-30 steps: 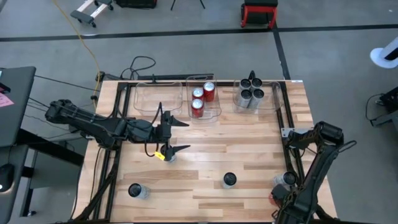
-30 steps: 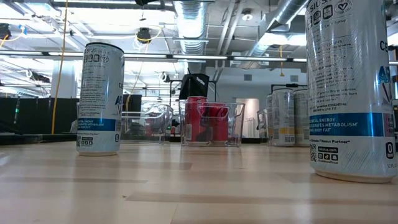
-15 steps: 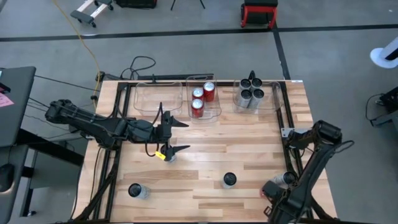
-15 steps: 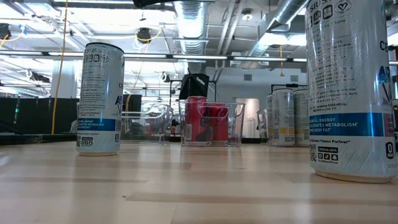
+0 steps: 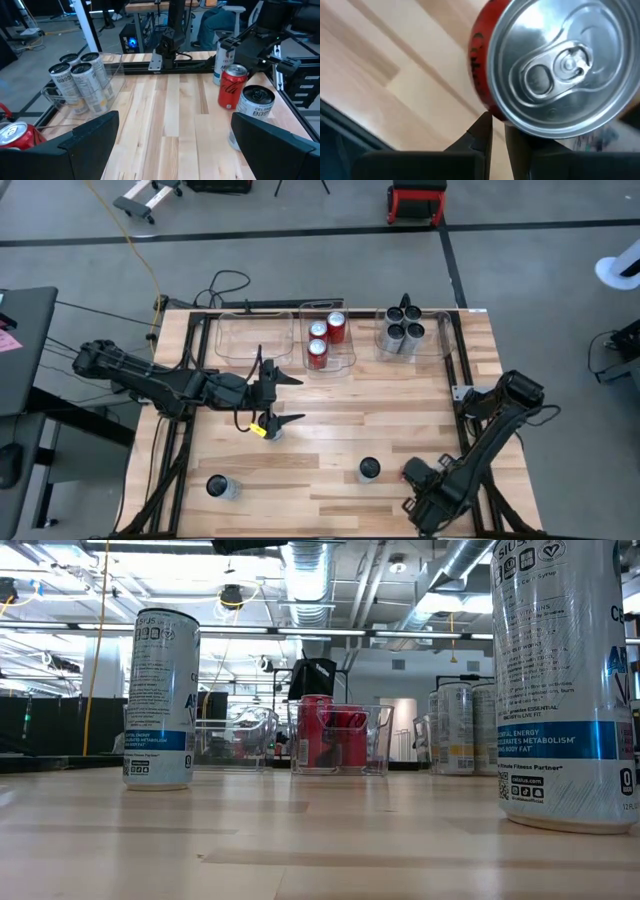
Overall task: Sort soda cans
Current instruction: Put the red-black soda can into the middle transparent bin
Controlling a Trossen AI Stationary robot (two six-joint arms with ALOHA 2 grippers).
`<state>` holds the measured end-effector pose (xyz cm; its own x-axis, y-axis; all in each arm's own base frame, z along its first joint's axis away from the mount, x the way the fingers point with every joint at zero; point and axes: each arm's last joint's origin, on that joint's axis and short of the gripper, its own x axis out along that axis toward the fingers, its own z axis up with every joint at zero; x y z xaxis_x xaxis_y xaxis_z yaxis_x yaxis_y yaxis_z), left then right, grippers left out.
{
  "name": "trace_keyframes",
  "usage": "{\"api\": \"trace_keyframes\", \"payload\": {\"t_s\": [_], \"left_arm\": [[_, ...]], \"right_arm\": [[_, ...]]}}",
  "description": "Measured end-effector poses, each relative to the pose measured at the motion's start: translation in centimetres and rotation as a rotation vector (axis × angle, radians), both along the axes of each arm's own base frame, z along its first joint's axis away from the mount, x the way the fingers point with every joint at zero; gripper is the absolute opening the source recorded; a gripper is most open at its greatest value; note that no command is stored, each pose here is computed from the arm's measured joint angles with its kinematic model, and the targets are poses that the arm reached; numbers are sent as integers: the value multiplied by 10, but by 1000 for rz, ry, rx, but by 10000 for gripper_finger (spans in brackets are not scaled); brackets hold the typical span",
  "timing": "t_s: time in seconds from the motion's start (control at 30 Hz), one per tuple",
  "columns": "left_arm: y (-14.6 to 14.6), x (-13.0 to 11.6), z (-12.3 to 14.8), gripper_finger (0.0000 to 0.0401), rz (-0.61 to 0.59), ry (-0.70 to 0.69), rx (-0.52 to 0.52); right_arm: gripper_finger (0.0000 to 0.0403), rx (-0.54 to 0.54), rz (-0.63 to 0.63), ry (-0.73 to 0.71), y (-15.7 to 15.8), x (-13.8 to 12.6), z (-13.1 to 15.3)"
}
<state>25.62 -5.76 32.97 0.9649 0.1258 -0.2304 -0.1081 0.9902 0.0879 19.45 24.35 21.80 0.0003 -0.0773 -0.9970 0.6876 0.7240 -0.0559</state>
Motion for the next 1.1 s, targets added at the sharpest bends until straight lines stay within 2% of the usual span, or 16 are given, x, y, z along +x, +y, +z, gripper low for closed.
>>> {"api": "trace_keyframes", "payload": {"t_s": [0.27, 0.47, 0.7, 0.83, 0.93, 1.03, 1.1], "left_arm": [[0, 0, 0, 383, 0, 3, 1], [0, -1, -2, 383, 1, 22, 6], [1, -1, -3, 383, 21, 27, 13], [1, -1, -3, 383, 27, 27, 17], [1, -1, -3, 383, 26, 27, 22], [1, -1, -2, 383, 33, 23, 23], [2, -1, -2, 383, 45, 24, 27]], "right_arm": [[70, -63, 49, -59, -18, 21, 0], [71, -27, 11, -94, -24, 29, 6], [90, 63, 26, -184, -23, 24, 47], [104, 121, 84, -267, -24, 20, 80], [108, 65, 116, -371, -35, 18, 102], [108, -74, 150, -508, -49, 19, 115], [108, -149, 186, -549, -57, 22, 119]]}}
